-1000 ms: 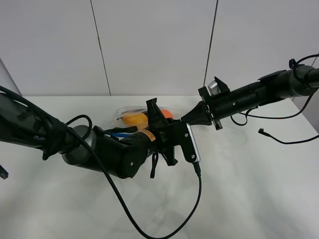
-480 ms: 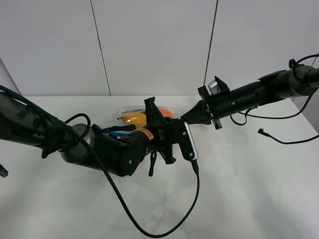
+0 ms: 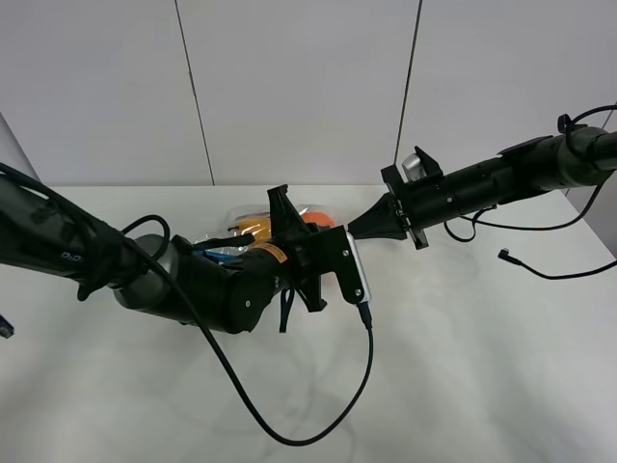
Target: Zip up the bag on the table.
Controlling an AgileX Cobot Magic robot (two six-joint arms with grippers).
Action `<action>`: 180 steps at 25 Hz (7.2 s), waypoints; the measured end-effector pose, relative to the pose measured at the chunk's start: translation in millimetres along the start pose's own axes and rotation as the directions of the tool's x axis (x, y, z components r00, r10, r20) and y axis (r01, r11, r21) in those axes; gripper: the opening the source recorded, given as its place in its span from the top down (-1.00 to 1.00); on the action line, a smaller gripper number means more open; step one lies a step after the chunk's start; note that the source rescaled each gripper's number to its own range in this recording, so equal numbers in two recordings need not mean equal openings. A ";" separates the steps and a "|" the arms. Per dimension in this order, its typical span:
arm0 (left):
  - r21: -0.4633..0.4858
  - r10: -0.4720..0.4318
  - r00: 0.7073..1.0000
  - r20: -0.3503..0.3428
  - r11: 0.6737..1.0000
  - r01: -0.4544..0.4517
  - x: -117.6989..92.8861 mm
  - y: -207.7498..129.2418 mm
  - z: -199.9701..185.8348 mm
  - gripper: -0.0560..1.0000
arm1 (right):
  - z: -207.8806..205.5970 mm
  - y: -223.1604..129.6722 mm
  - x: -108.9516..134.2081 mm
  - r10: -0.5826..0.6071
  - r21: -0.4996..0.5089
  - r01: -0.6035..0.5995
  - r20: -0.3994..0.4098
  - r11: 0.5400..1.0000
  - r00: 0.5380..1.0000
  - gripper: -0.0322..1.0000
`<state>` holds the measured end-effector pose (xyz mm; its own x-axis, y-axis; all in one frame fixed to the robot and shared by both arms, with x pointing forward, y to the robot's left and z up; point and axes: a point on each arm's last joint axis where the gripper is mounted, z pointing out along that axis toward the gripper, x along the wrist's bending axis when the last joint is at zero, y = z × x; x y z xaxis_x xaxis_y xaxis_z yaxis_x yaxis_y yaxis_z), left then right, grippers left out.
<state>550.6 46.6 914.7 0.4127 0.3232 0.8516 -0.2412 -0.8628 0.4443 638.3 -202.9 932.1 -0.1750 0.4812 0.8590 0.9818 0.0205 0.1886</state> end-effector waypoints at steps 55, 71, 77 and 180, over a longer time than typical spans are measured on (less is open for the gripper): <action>0.369 -0.203 0.939 -0.276 0.880 0.299 96.1 -185.8 1.6 -0.84 | -0.1 -1.5 0.3 -0.006 0.019 0.006 -0.002 1.000 1.000 0.94; 0.335 -0.685 0.549 -0.480 0.435 0.836 115.9 -245.8 -29.8 -1.00 | -0.1 -1.7 0.4 -0.006 0.020 0.007 -0.002 1.000 1.000 0.94; 0.520 -0.864 0.384 -0.324 0.176 0.836 112.8 -238.6 -41.2 -1.00 | -0.1 -1.6 0.5 -0.006 0.020 0.006 -0.003 1.000 1.000 0.94; 0.166 -0.875 0.356 -0.328 0.317 0.934 66.8 -79.2 -415.0 -1.00 | -79.3 40.7 33.8 -0.111 0.113 0.045 0.697 0.993 0.708 -1.00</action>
<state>232.7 297.9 1051.8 0.0696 0.9976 0.0055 0.4545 -0.0366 0.8900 666.6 -255.3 1006.6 -0.1821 0.9496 0.2552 0.9750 0.1408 0.1718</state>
